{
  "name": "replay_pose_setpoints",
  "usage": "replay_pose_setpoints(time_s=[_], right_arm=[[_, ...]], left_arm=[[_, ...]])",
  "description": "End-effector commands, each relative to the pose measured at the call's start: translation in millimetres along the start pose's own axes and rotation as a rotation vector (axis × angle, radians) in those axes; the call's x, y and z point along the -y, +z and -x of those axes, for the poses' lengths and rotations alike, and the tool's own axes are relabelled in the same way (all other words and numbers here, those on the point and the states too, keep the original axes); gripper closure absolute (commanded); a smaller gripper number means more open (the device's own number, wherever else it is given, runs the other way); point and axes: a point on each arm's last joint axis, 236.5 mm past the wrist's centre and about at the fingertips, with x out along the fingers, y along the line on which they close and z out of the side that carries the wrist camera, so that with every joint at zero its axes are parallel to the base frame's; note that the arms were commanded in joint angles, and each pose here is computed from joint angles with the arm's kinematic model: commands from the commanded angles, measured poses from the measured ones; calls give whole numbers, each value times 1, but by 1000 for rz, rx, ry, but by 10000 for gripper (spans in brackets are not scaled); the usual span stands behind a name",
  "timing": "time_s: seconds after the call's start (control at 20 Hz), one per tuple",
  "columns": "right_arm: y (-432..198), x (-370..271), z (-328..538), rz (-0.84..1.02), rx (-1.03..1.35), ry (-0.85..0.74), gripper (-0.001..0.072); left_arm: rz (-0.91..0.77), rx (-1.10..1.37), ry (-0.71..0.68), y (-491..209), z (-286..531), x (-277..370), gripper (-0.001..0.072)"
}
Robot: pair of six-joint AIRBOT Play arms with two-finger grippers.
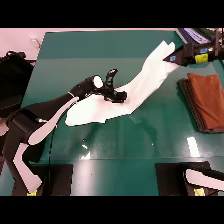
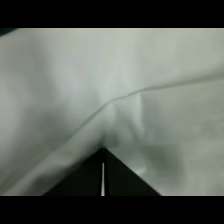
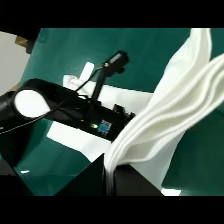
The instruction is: Fold the shirts.
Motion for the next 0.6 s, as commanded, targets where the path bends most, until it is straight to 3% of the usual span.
replay_pose_setpoints(time_s=[0.0,0.3,0.55], right_arm=[[2,-43,-12,61,-1,53,695],[-6,-84,-41,123,-18,118,695],[-29,-162,-118,183,-53,300,694]], left_arm=[[5,-7,-3,-1,-6,0,683],[14,43,-5,45,56,-13,683],[-110,332,171,121,241,-38,682]])
